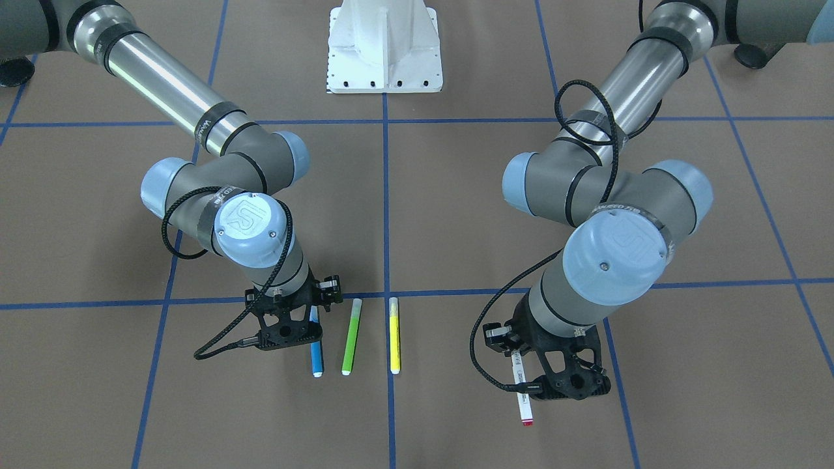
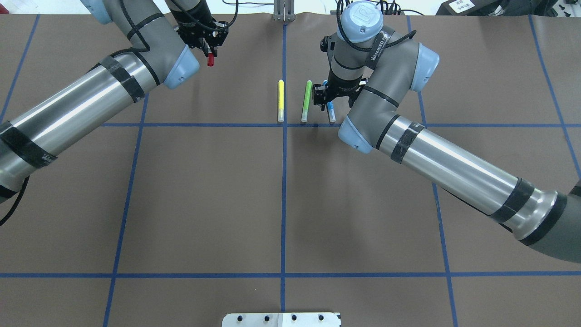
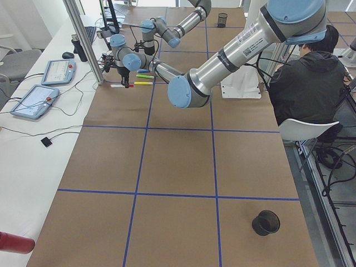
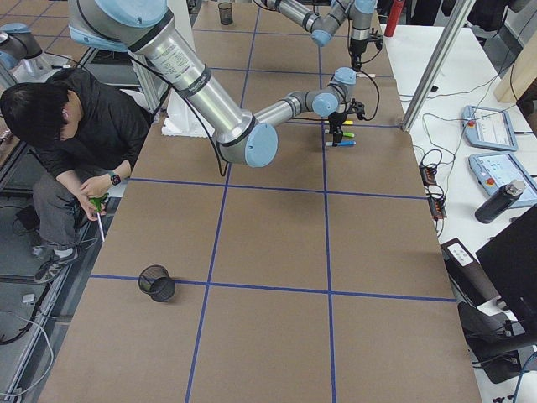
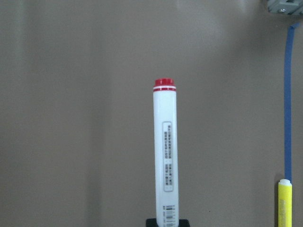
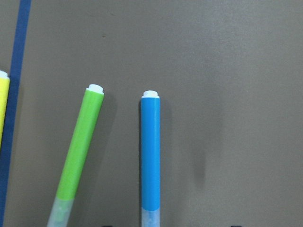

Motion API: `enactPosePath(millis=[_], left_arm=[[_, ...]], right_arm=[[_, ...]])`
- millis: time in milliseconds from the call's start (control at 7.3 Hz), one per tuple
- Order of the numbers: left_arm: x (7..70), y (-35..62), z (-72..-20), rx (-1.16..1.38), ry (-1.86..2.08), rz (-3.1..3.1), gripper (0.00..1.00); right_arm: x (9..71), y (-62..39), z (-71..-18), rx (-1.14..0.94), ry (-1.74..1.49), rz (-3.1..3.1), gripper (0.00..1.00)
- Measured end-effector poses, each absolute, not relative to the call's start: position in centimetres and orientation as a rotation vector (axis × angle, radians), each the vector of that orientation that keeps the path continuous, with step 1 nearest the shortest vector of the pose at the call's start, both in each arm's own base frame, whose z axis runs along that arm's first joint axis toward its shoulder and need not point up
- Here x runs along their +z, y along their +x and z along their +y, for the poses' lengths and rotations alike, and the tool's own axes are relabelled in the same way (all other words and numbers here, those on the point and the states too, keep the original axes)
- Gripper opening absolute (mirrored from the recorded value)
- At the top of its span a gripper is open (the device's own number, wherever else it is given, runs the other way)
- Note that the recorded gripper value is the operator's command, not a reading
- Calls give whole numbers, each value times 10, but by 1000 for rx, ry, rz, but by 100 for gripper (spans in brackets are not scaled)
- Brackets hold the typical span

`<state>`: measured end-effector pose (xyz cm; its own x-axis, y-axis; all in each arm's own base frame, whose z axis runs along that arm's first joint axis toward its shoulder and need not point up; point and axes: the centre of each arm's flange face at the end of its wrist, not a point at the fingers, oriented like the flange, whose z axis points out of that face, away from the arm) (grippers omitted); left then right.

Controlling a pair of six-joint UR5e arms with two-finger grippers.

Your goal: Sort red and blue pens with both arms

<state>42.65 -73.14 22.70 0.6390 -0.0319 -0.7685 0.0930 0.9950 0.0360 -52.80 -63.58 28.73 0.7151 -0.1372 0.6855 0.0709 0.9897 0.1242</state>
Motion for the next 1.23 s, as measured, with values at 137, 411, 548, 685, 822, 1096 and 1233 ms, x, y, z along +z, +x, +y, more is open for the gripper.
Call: enactPosePath(millis=[137, 411, 548, 685, 822, 1096, 1233], left_arm=[[226, 426, -731, -71, 76, 876, 0], [229, 425, -727, -69, 51, 878, 0], [227, 423, -722, -70, 14, 879, 0], [226, 417, -716, -73, -11, 876, 0], [233, 410, -710, -74, -22, 874, 0], [246, 397, -702, -61, -18, 875, 0], [249, 394, -700, -56, -17, 877, 0]], right_arm=[[293, -533, -635, -121, 90, -763, 66], [307, -539, -638, -126, 95, -765, 66], [310, -540, -639, -127, 96, -766, 66], [311, -541, -639, -128, 97, -766, 66], [311, -541, -639, -128, 97, -766, 66], [307, -542, -640, -129, 101, -770, 64], [303, -543, -640, -130, 103, -773, 61]])
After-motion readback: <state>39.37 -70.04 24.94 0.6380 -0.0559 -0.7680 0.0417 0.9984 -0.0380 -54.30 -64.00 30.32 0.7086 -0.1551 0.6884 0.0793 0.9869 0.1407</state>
